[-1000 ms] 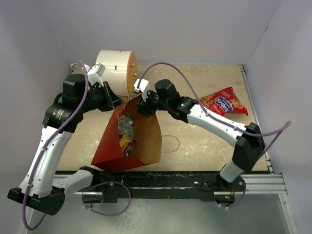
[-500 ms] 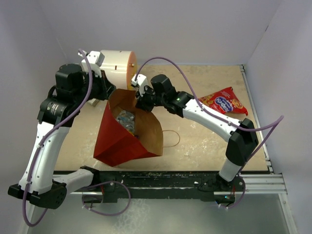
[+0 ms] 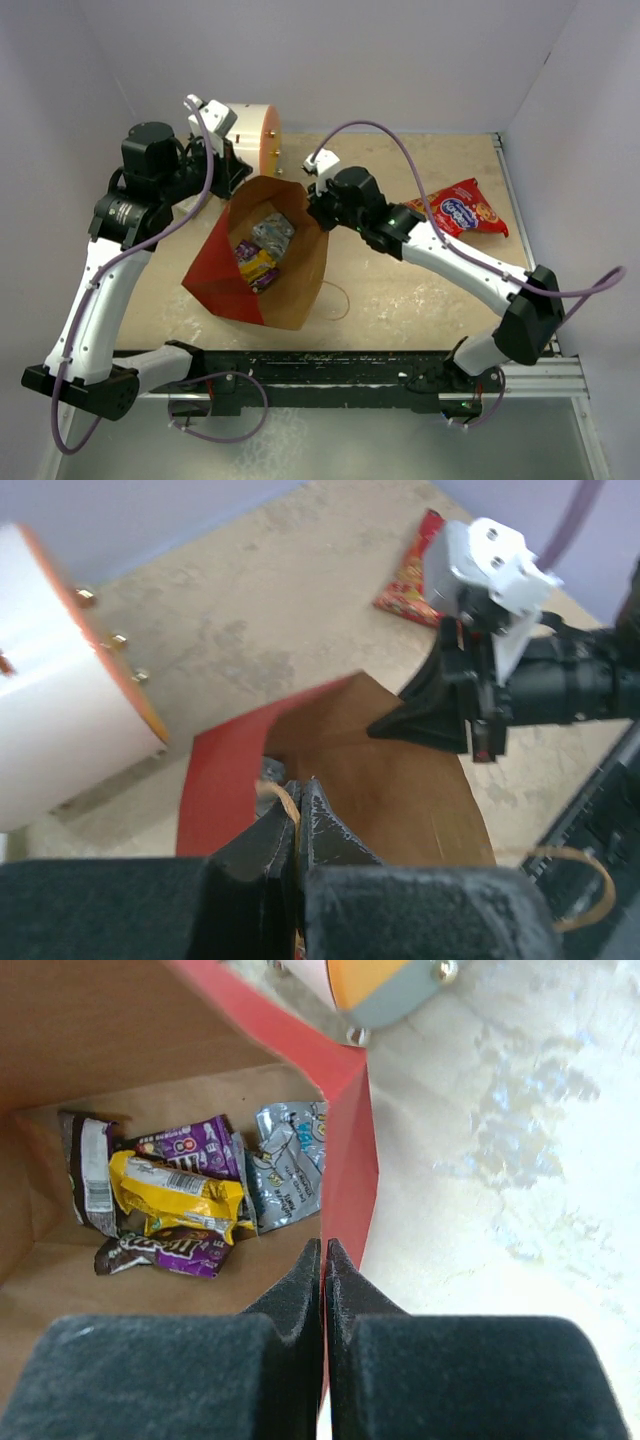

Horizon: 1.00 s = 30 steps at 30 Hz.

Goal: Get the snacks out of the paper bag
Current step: Adjust the paper bag at the center of the board.

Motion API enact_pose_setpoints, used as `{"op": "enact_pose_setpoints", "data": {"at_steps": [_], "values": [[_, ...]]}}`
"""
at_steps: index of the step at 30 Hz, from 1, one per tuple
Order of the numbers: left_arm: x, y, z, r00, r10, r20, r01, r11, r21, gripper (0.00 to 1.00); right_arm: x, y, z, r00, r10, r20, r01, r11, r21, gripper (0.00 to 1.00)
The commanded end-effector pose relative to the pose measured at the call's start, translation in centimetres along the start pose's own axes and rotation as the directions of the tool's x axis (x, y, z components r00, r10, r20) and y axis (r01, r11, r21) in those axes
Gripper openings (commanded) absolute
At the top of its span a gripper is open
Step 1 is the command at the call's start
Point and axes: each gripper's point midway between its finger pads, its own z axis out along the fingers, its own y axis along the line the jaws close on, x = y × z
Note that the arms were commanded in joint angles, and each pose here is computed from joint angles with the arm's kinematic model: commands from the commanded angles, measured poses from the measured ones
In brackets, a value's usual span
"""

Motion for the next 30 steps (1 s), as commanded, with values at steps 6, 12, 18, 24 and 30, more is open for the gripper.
{"op": "enact_pose_setpoints", "data": {"at_steps": [6,12,18,24,30], "values": [[3.8,-7.0,-2.2,0.939,-0.325,-0.112,0.343,0.896,0.281,0.00,1.3,0.5,-1.4,0.991,0.130,0.043,-0.129,0.991,-0.020,0.02],[3.6,-8.0,-3.3,0.897,-0.428,-0.111,0.441,0.849,0.291,0.00,0.6,-0.2,-4.8,0.995,0.092,0.040,-0.092,0.996,0.001,0.32],[3.7,-8.3,-3.1,0.870,-0.473,-0.136,0.492,0.819,0.295,0.00,1.1,0.6,-8.3,0.984,-0.167,0.059,0.173,0.980,-0.100,0.70],[4.4,-8.4,-3.0,0.866,-0.471,-0.167,0.500,0.816,0.289,0.00,1.9,7.7,-11.5,0.863,-0.405,0.301,0.494,0.802,-0.335,0.74],[4.7,-8.4,-2.7,0.876,-0.449,-0.178,0.482,0.822,0.302,0.00,6.0,14.2,-11.9,0.664,-0.571,0.483,0.744,0.443,-0.499,0.70]]}}
